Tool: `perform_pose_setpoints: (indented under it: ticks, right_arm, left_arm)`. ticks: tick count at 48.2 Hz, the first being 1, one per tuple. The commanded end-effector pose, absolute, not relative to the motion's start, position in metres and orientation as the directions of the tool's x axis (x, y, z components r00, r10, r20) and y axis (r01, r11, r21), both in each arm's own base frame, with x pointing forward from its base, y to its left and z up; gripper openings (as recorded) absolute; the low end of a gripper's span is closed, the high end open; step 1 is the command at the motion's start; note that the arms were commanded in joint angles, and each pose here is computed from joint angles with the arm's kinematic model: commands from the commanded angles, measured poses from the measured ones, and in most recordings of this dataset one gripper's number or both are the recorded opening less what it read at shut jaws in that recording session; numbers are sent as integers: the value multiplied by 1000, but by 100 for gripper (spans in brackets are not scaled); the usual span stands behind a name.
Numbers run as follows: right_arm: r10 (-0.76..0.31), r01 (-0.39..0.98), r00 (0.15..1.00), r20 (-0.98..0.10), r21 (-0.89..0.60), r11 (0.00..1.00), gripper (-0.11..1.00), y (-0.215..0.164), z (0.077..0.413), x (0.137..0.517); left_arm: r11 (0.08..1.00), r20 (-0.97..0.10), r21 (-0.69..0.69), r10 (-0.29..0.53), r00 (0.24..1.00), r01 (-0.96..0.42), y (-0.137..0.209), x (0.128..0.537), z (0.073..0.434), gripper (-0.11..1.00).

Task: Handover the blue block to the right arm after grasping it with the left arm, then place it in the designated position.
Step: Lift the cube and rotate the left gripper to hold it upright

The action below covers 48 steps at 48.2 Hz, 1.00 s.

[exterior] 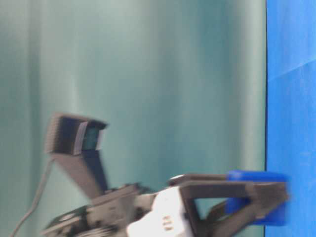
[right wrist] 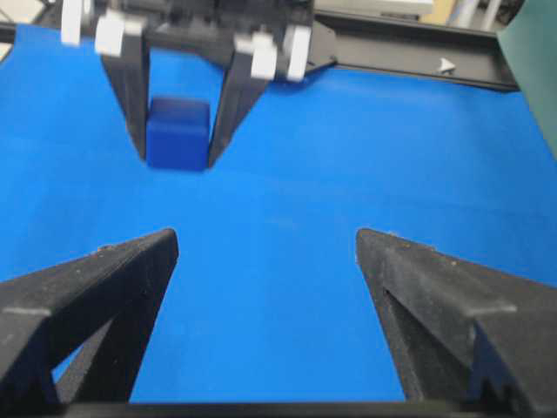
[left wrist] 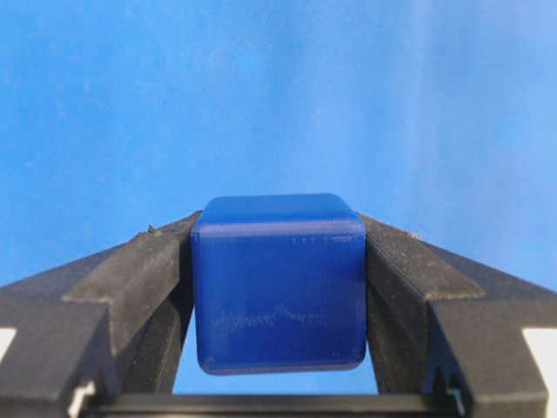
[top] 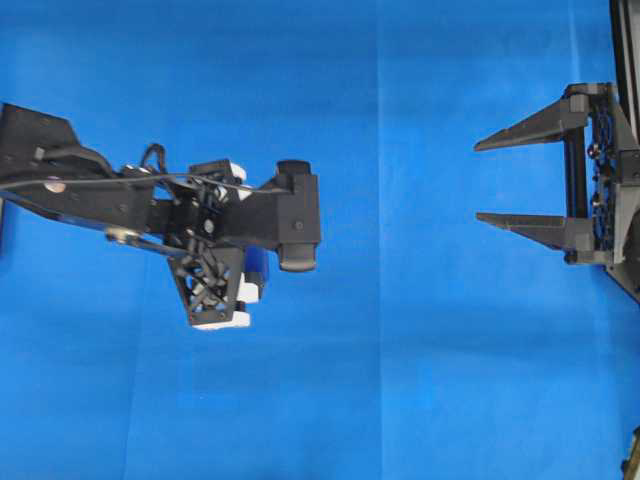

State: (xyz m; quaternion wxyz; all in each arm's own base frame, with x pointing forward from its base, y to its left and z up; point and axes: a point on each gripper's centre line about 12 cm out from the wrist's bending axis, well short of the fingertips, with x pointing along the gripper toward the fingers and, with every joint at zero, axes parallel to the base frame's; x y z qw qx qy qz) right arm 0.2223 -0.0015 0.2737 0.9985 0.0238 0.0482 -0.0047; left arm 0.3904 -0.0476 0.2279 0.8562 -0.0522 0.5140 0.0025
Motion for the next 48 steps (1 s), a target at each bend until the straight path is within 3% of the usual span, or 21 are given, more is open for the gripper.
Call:
perform_pose_setpoints:
  ticks: [1,20,48]
  right_arm:
    - [-9,12,998,-60,50,999,97,-2,286,225]
    - [-9,12,998,-57,50,999,97,-2,288,226]
    - [-9,11,999,-51,50,999,97,-2,290,226]
  left_arm:
    - [994,-843,-95,-55,535,-47,-48,388,265,49]
    - [994,-827,-93,-48,560,-51,-43,369,318,49]
    - [994,-825,-92,-43,563,-59,-40,368,318,49]
